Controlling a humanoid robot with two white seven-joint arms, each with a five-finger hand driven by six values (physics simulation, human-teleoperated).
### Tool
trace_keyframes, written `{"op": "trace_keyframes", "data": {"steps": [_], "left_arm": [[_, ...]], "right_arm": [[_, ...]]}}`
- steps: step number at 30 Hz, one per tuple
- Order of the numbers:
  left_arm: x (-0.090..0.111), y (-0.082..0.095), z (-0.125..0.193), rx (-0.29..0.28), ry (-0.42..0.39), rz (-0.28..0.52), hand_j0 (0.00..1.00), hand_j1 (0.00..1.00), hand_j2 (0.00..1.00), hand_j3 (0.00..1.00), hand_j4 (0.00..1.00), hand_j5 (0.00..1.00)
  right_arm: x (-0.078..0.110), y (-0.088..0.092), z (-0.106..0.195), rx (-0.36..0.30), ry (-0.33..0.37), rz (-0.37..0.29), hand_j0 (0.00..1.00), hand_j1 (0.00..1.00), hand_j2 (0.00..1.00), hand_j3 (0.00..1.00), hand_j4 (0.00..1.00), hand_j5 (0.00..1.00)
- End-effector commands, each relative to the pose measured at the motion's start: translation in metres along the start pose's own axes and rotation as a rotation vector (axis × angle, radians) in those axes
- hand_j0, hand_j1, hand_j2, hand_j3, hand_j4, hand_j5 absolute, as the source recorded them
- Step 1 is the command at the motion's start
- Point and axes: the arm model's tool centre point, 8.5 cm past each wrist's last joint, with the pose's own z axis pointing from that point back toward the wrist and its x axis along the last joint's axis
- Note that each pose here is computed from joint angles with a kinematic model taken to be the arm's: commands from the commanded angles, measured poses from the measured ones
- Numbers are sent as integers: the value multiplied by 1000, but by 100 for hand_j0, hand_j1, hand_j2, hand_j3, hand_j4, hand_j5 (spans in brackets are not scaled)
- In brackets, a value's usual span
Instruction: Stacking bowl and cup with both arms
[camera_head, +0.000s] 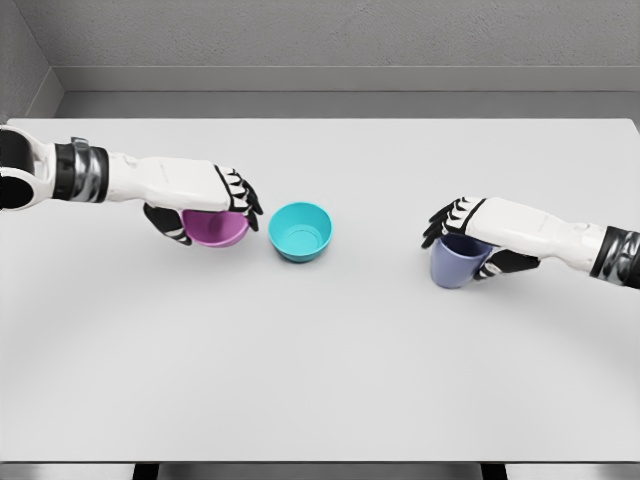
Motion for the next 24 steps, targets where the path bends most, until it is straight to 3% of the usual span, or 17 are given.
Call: {"op": "trace_keyframes", "data": {"steps": [1, 10, 24], "left_arm": [[3, 4, -6, 10, -13, 1, 73, 73, 73, 73, 73, 73], [9, 18, -26, 32, -48, -18, 73, 73, 73, 73, 73, 73], [2, 33, -63, 35, -56, -10, 73, 73, 73, 73, 73, 73]], "right_arm": [[0, 0, 0, -1, 1, -2, 67, 67, 67, 67, 67, 67], [-1, -10, 0, -9, 1, 19, 67, 67, 67, 67, 67, 67], [-1, -19, -2, -16, -2, 42, 66, 66, 66, 66, 66, 66]]}}
